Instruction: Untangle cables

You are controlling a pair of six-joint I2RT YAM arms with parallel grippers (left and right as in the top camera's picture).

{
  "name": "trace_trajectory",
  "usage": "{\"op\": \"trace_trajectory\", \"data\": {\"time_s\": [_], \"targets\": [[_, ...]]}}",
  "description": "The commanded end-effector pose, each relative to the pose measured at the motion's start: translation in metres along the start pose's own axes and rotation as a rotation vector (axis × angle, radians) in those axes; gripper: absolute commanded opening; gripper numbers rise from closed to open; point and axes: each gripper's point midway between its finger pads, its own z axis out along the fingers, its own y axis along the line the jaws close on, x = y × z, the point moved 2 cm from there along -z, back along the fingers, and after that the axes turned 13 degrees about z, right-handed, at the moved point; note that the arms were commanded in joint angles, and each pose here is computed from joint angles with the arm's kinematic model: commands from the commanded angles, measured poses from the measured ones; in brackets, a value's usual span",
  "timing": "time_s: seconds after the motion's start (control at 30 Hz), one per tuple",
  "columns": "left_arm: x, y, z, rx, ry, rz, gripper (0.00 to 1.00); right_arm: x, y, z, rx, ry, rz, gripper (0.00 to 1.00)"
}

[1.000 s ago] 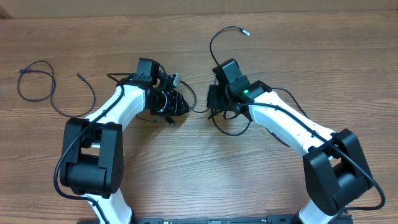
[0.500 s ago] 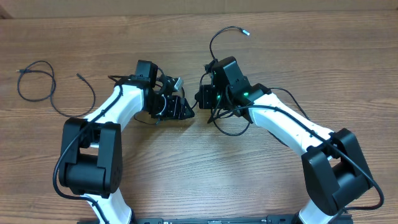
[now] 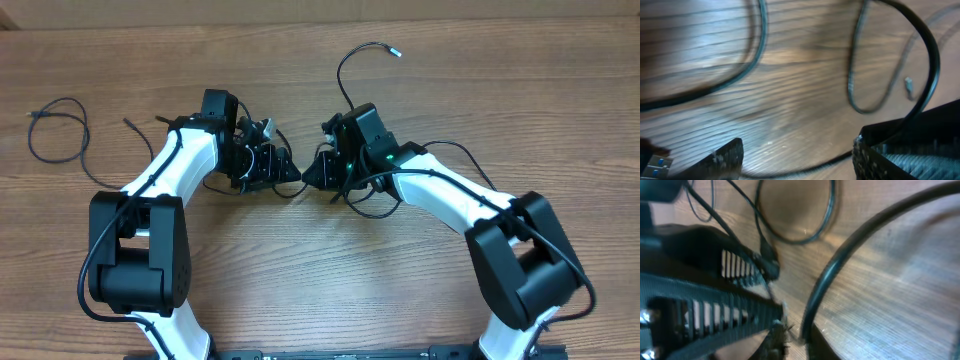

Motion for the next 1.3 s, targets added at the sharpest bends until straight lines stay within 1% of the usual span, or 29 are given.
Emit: {"op": "trace_trajectory", "data": {"time_s": [0.0,0.03,0.07,0.1,0.2,0.3,0.43,0.47,0.6,0.7,0.73,0.77,0.8,0.87,0.97,1.03,1.1,1.27], "targets": [[-0.007,0.012,-0.010,-0.130,-0.027,-0.051,0.70,0.014,-0.006,0.010,-0.036,0.096,0.032,0.26],[-0.007,0.015,-0.010,-0.154,-0.024,-0.050,0.70,0.016,-0.008,0.010,-0.028,0.103,0.040,0.45],[-0.006,0.017,-0.010,-0.176,-0.020,-0.050,0.69,0.016,-0.010,0.009,-0.022,0.105,0.047,0.57],[-0.005,0.020,-0.010,-0.202,-0.015,-0.052,0.68,0.017,-0.011,0.008,-0.020,0.110,0.054,0.60],[-0.002,0.026,-0.010,-0.256,0.000,-0.051,0.69,0.018,-0.009,0.006,-0.046,0.128,0.060,0.62],[0.001,0.026,-0.009,-0.272,0.012,-0.049,0.68,0.019,0.003,-0.003,-0.107,0.151,0.026,0.61],[0.004,0.024,-0.008,-0.270,0.028,-0.051,0.70,0.009,0.011,-0.025,-0.135,0.111,0.016,0.63],[0.007,0.024,-0.008,-0.270,0.038,-0.055,0.70,0.005,0.009,-0.031,-0.133,0.098,0.026,0.65],[0.008,0.019,-0.015,-0.271,0.034,-0.052,0.69,-0.006,-0.015,-0.047,-0.090,0.080,0.123,0.67],[0.003,0.010,-0.029,-0.271,-0.002,-0.036,0.69,-0.016,-0.054,-0.062,0.039,0.030,0.236,0.67],[0.001,0.004,-0.035,-0.269,-0.020,-0.026,0.69,-0.019,-0.065,-0.066,0.073,0.016,0.266,0.69],[-0.001,-0.001,-0.040,-0.269,-0.036,-0.019,0.69,-0.021,-0.075,-0.071,0.104,0.002,0.292,0.72],[-0.002,-0.008,-0.046,-0.265,-0.059,-0.003,0.70,-0.022,-0.084,-0.076,0.137,-0.011,0.318,0.78],[-0.004,-0.018,-0.056,-0.264,-0.091,0.024,0.70,-0.026,-0.097,-0.082,0.174,-0.033,0.347,1.00],[-0.007,-0.034,-0.064,-0.258,-0.131,0.067,0.72,-0.035,-0.115,-0.091,0.248,-0.093,0.367,1.00],[-0.009,-0.043,-0.063,-0.252,-0.143,0.096,0.72,-0.039,-0.124,-0.095,0.288,-0.124,0.372,1.00],[-0.011,-0.050,-0.057,-0.254,-0.144,0.126,0.73,-0.040,-0.124,-0.096,0.289,-0.126,0.373,1.00],[-0.012,-0.058,-0.036,-0.338,-0.121,0.201,0.77,-0.040,-0.125,-0.095,0.294,-0.132,0.372,1.00]]}}
